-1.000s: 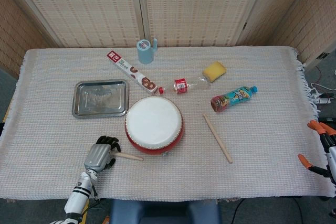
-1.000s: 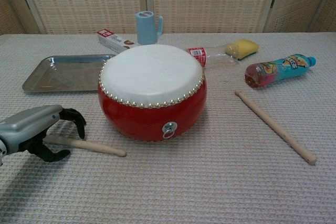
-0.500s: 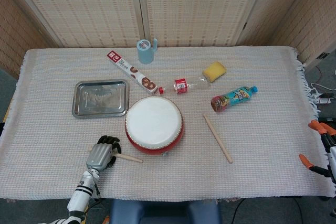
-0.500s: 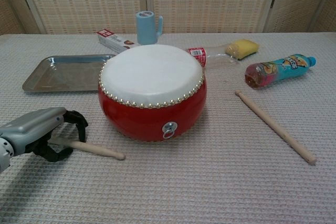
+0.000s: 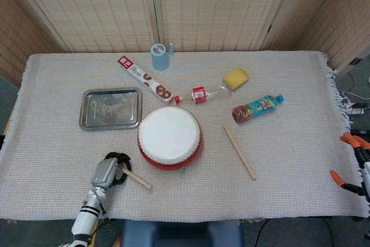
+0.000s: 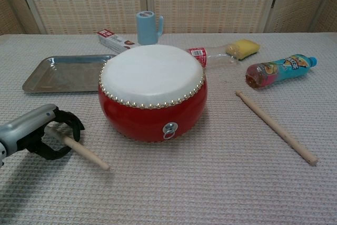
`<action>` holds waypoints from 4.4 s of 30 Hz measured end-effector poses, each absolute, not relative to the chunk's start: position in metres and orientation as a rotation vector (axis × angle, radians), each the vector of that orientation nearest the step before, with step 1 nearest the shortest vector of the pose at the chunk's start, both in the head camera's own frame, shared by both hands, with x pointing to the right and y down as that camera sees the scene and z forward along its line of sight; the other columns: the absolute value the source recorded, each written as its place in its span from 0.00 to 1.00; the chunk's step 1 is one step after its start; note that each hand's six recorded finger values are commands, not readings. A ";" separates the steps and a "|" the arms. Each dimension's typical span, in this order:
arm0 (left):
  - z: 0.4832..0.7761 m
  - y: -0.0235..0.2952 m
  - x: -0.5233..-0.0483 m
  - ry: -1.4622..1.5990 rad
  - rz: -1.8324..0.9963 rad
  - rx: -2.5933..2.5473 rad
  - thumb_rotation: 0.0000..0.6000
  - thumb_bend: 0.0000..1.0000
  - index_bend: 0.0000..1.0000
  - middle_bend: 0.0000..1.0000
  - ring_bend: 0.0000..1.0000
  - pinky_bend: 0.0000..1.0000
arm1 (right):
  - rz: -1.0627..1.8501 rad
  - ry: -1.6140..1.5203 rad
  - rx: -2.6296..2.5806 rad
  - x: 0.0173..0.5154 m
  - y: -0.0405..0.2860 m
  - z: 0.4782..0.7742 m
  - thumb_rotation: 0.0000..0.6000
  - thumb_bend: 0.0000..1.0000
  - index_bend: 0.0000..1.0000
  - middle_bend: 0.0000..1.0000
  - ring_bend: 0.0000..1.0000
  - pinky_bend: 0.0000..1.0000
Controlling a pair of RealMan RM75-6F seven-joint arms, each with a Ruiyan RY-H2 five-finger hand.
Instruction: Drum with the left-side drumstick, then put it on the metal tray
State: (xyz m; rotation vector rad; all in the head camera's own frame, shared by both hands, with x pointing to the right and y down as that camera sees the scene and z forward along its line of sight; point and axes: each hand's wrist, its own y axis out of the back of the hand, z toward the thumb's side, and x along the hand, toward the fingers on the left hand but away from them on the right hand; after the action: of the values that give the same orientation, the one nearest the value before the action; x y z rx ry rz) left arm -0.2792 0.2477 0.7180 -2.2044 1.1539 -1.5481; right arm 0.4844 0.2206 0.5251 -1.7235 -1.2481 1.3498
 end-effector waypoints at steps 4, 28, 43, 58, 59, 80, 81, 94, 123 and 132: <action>0.707 0.242 -0.296 1.373 -1.515 -2.280 1.00 0.37 0.59 0.32 0.21 0.13 | 1.345 -1.248 -1.726 0.483 0.221 0.525 1.00 0.27 0.07 0.15 0.03 0.13; 0.684 0.216 -0.376 2.742 -0.875 -2.751 1.00 0.37 0.55 0.32 0.23 0.15 | 1.339 -1.221 -1.737 0.471 0.221 0.525 1.00 0.27 0.07 0.15 0.03 0.13; 0.693 0.216 -0.396 2.845 -0.708 -2.888 1.00 0.37 0.51 0.32 0.23 0.16 | 1.339 -1.218 -1.734 0.468 0.222 0.523 1.00 0.27 0.07 0.15 0.03 0.13; 0.693 0.196 -0.363 2.513 -0.807 -2.891 1.00 0.37 0.51 0.35 0.26 0.27 | 1.346 -1.215 -1.727 0.469 0.223 0.521 1.00 0.27 0.07 0.15 0.03 0.13; 0.694 0.194 -0.360 2.491 -0.822 -2.885 1.00 0.37 0.51 0.36 0.27 0.27 | 1.347 -1.216 -1.727 0.469 0.223 0.521 1.00 0.27 0.07 0.15 0.03 0.13; 0.726 0.186 -0.310 2.526 -0.920 -2.765 1.00 0.37 0.56 0.54 0.47 0.37 | 1.368 -1.223 -1.731 0.477 0.219 0.526 1.00 0.27 0.07 0.15 0.03 0.13; 0.727 0.186 -0.310 2.543 -0.908 -2.763 1.00 0.37 0.57 0.56 0.49 0.40 | 1.368 -1.222 -1.732 0.477 0.219 0.527 1.00 0.27 0.07 0.15 0.03 0.13; 0.730 0.182 -0.311 2.698 -0.796 -2.801 1.00 0.21 0.68 0.70 0.67 0.51 | 1.365 -1.219 -1.732 0.476 0.218 0.527 1.00 0.27 0.07 0.15 0.03 0.13; 0.740 0.178 -0.320 2.605 -0.907 -2.708 1.00 0.14 0.99 1.00 1.00 1.00 | 1.349 -1.227 -1.737 0.471 0.217 0.522 1.00 0.27 0.07 0.15 0.03 0.13; 0.740 0.178 -0.323 2.602 -0.933 -2.675 1.00 0.19 1.00 1.00 1.00 1.00 | 1.344 -1.228 -1.737 0.470 0.217 0.522 1.00 0.27 0.07 0.15 0.03 0.13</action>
State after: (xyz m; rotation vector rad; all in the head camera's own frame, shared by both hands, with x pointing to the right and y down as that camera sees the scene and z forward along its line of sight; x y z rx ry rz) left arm -0.3231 0.1784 0.7396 -2.6749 2.6016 -0.9330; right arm 0.4705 0.2173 0.5216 -1.7371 -1.2281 1.3439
